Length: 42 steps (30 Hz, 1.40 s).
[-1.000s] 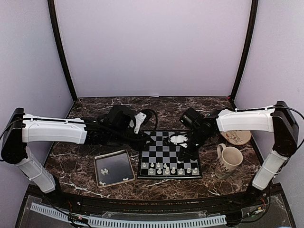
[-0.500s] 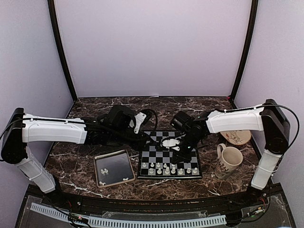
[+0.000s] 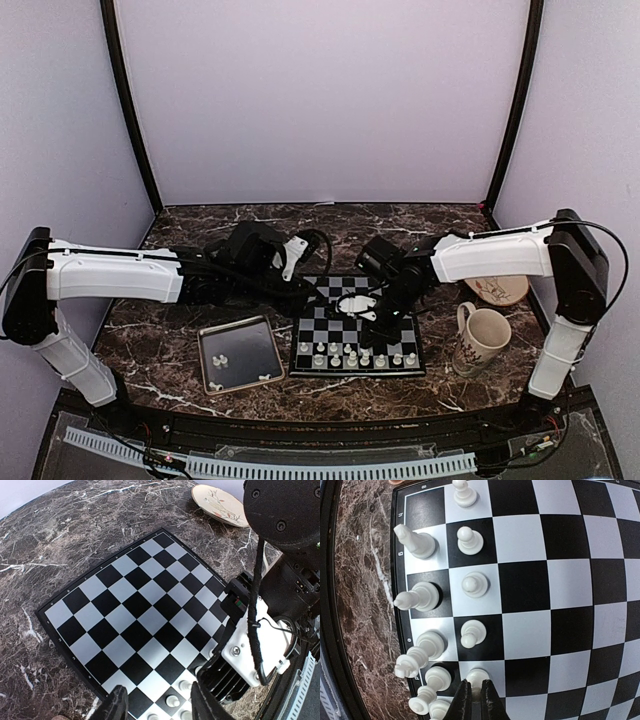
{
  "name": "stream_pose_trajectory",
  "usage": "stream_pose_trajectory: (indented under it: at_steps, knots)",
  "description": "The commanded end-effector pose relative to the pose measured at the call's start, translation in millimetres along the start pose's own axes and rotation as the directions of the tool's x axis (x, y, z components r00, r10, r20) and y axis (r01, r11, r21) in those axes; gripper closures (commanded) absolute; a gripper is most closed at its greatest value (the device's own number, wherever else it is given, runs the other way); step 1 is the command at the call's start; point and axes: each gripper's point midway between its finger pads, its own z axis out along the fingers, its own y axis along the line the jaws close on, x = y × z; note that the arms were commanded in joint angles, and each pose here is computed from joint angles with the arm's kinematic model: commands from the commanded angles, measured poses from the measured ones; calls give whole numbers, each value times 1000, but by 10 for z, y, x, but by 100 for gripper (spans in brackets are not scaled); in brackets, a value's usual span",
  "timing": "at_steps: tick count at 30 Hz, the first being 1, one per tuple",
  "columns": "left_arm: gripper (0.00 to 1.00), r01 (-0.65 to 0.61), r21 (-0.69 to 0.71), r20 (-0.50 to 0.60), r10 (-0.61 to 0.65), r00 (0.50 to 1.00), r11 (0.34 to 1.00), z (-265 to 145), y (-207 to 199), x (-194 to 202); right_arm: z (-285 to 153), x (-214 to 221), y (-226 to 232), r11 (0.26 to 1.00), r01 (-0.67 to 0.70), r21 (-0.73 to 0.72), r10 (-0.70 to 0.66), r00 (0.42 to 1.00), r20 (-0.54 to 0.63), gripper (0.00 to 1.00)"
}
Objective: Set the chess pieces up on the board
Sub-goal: Place the pawn at e2, then pick up the pawn from the storage box.
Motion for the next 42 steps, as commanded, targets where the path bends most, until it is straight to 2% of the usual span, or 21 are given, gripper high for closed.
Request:
stream_pose_trajectory:
  at_steps: [1,15,21,24,28,32,37,42]
  knots:
    - [55,-5,5,-1,5,1000,1000,-64,1,-9,40,1,-11,1000,3,9,-3,1000,-22,90]
    - [55,1,-10,-10,-1,1000,1000,-55,29,6,-94,-95,25,1000,9,5,-9,1000,14,84]
    - [55,86,-158,-135,-108,985,984,-140,293,297,-313,-225,138,999,38,-32,-36,997,63,80]
    - [55,107,-231,-259,-167,951,967,-263,420,653,-442,-201,177,998,57,-24,-54,995,85,78]
    - [55,118,-360,-357,-253,899,926,-500,625,1059,-563,-79,96,999,31,9,-32,993,115,77]
    - [56,126,-451,-406,-329,852,884,-753,762,1346,-668,52,-9,999,-14,34,8,987,163,77]
    - [63,100,-525,-477,-390,787,845,-989,884,1612,-783,213,-196,995,-75,72,56,969,239,77]
    - [64,77,-527,-523,-395,756,846,-1026,955,1750,-948,389,-403,983,-162,81,125,930,347,77]
